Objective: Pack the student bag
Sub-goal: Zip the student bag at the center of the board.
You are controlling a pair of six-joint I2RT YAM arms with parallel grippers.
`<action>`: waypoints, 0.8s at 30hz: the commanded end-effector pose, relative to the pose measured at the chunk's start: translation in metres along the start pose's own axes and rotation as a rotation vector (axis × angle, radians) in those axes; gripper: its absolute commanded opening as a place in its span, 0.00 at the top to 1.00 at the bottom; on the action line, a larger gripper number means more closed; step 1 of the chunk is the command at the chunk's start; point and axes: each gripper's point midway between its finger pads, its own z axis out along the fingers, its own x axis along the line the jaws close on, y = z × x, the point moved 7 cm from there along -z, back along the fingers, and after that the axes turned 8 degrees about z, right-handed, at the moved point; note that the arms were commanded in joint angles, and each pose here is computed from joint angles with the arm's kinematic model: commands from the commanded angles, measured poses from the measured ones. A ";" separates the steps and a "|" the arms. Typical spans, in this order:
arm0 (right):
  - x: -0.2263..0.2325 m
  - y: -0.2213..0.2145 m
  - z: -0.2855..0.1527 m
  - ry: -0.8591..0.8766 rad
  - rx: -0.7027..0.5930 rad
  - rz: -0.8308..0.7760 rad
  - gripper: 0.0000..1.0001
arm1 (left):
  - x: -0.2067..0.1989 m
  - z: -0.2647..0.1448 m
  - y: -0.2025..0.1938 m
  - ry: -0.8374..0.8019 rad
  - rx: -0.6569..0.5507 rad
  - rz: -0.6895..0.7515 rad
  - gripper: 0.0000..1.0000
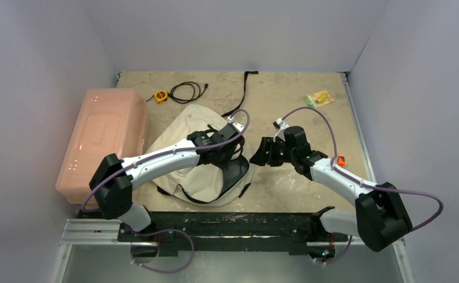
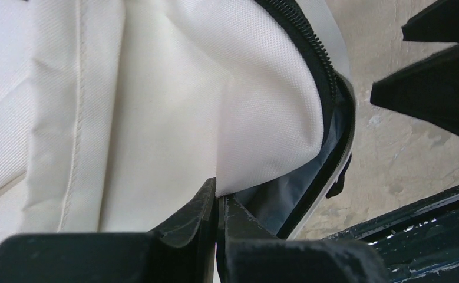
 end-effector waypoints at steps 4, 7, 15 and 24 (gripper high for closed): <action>0.044 0.032 0.024 -0.012 -0.104 -0.140 0.36 | 0.019 -0.027 -0.009 0.067 -0.061 -0.057 1.00; 0.048 0.033 0.042 -0.087 -0.141 -0.207 0.35 | 0.021 -0.033 -0.011 0.073 -0.063 -0.066 1.00; 0.047 0.036 0.071 -0.323 -0.312 -0.331 0.44 | 0.019 -0.034 -0.019 0.033 -0.076 -0.104 1.00; 0.043 0.037 0.048 -0.150 -0.313 -0.121 1.00 | 0.013 -0.013 -0.033 0.016 -0.027 -0.091 1.00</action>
